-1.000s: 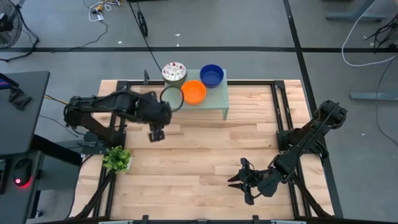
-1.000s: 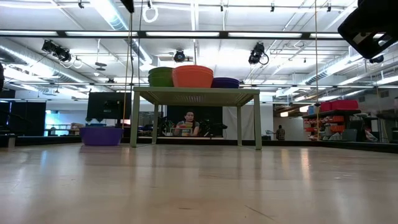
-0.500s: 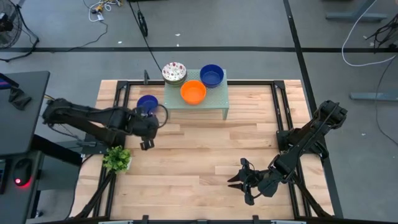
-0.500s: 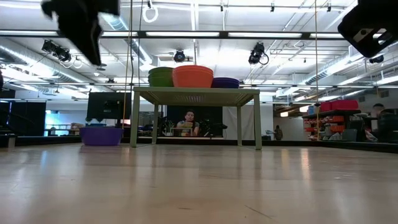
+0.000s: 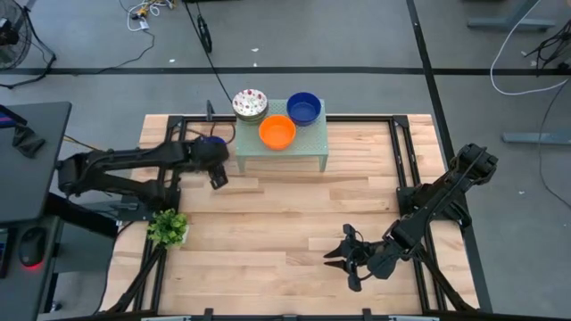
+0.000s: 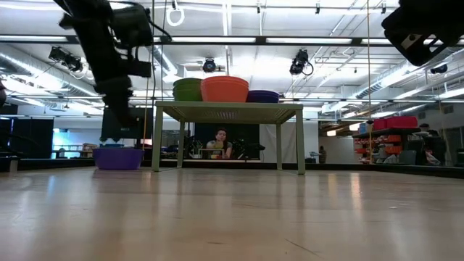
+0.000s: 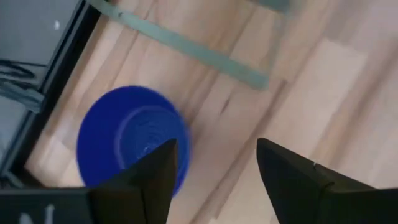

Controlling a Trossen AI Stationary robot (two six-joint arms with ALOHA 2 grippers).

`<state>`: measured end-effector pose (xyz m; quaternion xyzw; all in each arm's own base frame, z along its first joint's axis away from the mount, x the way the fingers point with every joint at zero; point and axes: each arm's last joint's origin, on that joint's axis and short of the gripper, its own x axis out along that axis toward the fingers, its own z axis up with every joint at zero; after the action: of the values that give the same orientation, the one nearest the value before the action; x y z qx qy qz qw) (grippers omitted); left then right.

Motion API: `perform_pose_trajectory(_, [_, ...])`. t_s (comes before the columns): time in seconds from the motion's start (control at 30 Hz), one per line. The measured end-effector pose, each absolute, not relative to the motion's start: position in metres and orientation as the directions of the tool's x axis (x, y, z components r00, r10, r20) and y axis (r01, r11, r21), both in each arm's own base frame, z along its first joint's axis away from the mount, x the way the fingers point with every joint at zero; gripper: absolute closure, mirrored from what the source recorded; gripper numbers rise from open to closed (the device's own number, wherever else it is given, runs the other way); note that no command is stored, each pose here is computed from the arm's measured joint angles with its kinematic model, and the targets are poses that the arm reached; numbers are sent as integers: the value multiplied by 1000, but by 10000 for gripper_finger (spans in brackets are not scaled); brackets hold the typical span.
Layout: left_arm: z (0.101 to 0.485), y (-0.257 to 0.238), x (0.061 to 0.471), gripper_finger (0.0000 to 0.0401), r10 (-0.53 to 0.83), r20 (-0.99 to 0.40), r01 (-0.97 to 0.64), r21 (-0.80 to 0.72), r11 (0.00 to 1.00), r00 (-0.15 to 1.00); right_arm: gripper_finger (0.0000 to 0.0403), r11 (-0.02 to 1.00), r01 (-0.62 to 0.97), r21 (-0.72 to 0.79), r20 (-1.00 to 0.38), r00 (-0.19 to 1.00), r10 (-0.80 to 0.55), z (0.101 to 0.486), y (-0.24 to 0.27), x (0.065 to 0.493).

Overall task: Pick & Place Mini bowls
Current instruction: Stack the blue bowl on the blue bowls on the shelf

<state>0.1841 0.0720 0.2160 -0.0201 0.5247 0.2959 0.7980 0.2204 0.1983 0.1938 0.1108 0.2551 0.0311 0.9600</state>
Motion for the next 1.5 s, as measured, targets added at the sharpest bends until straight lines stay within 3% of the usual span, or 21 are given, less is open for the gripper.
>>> perform_pose_trajectory(0.3, [193, 105, 185, 208, 415, -899, -599, 257, 759, 141, 316, 976, -6, 217, -493, 862, 115, 193, 198, 220])
perform_pose_trajectory(0.77, [162, 123, 195, 216, 379, -924, -576, 289, 765, 40, 316, 975, -19, 223, -500, 856, 131, 192, 199, 219])
perform_pose_trajectory(0.93, [158, 123, 195, 262, 364, -931, -566, 289, 772, 20, 316, 974, -24, 226, -501, 854, 137, 192, 199, 219])
perform_pose_trajectory(1.2, [162, 112, 188, 384, 314, -949, -532, 280, 799, -28, 316, 974, -25, 225, -502, 854, 138, 192, 199, 219])
perform_pose_trajectory(1.37, [167, 93, 182, 386, 183, -982, -530, 183, 828, -53, 316, 974, -25, 224, -503, 853, 138, 192, 199, 219])
perform_pose_trajectory(1.5, [181, 73, 188, 392, 90, -996, -512, 72, 856, 11, 316, 975, -26, 222, -503, 853, 137, 192, 199, 219])
